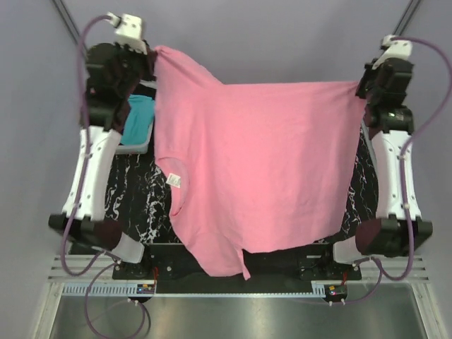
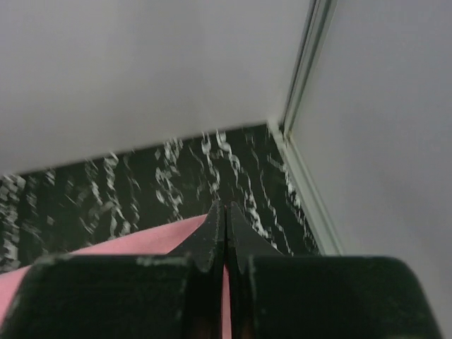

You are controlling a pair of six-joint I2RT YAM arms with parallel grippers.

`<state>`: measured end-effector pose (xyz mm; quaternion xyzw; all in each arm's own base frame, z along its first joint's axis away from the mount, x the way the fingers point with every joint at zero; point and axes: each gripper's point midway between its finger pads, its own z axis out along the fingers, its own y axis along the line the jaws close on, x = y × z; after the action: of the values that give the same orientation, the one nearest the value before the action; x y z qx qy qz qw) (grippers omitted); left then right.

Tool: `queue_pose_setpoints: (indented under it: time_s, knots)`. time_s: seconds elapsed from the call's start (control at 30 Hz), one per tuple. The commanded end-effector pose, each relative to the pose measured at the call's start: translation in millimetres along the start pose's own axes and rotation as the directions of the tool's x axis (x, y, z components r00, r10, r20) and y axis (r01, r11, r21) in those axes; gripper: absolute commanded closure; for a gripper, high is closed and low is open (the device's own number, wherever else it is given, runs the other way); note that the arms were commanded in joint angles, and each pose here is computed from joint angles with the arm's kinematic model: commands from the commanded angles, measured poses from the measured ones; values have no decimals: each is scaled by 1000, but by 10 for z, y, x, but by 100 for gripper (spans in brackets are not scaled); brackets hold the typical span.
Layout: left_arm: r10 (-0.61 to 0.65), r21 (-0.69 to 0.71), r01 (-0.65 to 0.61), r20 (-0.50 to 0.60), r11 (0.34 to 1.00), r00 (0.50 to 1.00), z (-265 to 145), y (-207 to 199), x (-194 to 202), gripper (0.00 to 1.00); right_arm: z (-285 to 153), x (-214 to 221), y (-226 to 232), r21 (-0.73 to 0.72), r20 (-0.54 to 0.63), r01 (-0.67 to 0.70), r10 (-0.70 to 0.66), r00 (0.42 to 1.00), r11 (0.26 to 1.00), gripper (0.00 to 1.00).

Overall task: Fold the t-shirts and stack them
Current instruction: Flatten the tshirt out

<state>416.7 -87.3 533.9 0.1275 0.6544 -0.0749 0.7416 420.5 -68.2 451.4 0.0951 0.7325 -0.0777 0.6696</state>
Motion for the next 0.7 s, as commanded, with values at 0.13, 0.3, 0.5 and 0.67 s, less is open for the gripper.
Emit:
queue_pose_setpoints:
  time_s: [0.13,0.3,0.5,0.67]
  knots:
    - [-40,58,54,-217,997,975,969,-79,1680,100,1122,1796,-51,88,-232,23,-2,973,996,100]
    - [-61,71,90,-334,993,940,1451,-103,2733,100,1688,2640,32,59,-330,36,-15,944,998,100]
    - [-63,79,101,-385,992,921,1889,-40,3368,100,2293,3108,50,47,-366,38,-18,930,998,100]
    - [-93,89,130,-337,988,937,2121,59,3425,100,2581,3178,87,38,-363,44,-27,932,998,100]
